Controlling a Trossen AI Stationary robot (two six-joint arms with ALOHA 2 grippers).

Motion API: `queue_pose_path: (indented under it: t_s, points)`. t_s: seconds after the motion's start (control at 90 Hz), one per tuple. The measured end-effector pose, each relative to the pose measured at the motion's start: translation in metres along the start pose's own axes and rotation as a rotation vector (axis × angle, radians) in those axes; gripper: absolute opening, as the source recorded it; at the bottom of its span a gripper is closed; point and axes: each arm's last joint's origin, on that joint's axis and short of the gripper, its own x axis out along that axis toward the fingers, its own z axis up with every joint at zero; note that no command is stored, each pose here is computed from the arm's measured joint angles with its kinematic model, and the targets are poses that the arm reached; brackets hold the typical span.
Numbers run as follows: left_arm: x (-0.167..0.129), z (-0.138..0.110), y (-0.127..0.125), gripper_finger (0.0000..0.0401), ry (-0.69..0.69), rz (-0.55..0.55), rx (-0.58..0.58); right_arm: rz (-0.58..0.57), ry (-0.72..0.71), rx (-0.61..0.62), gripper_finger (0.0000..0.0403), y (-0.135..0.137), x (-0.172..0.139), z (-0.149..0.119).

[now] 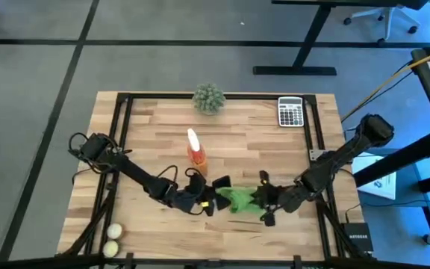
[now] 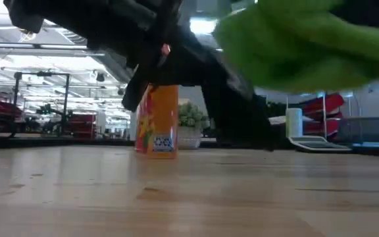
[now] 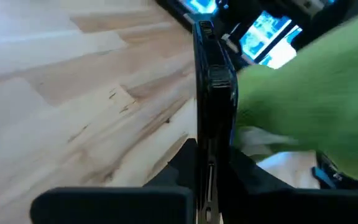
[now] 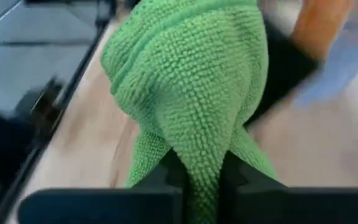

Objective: Apply microfiber cloth
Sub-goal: Wipe the back of the black cellphone using the green microfiber cloth

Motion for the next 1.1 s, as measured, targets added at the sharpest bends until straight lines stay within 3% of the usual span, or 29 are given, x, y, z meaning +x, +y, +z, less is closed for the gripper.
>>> queue_pose_path:
  t_s: [0.167, 0.311, 0.578, 0.722, 0.933, 1.1]
  points:
    - [-0.001, 0.010, -0.010, 0.0009, -0.086, -0.077, -0.020, -0.083, 0.022, -0.052, 0.0013, -0.004, 0.033, 0.013]
    - [-0.002, 0.011, -0.011, 0.0009, -0.101, -0.103, 0.020, -0.064, 0.055, -0.074, 0.0014, 0.002, 0.049, 0.009]
    - [-0.001, 0.018, -0.014, 0.0009, -0.133, -0.132, -0.005, 0.023, 0.197, -0.082, 0.0014, 0.019, 0.052, -0.016]
    - [0.001, 0.023, -0.016, 0.0009, -0.115, -0.162, -0.031, -0.041, 0.304, -0.148, 0.0014, 0.020, 0.039, -0.029]
    - [0.000, 0.026, -0.016, 0.0009, -0.136, -0.138, -0.043, -0.100, 0.257, -0.193, 0.0014, 0.011, 0.017, 0.007]
    - [0.000, 0.020, -0.015, 0.0009, -0.082, -0.150, 0.007, 0.061, 0.225, -0.181, 0.0014, 0.015, 0.005, 0.038]
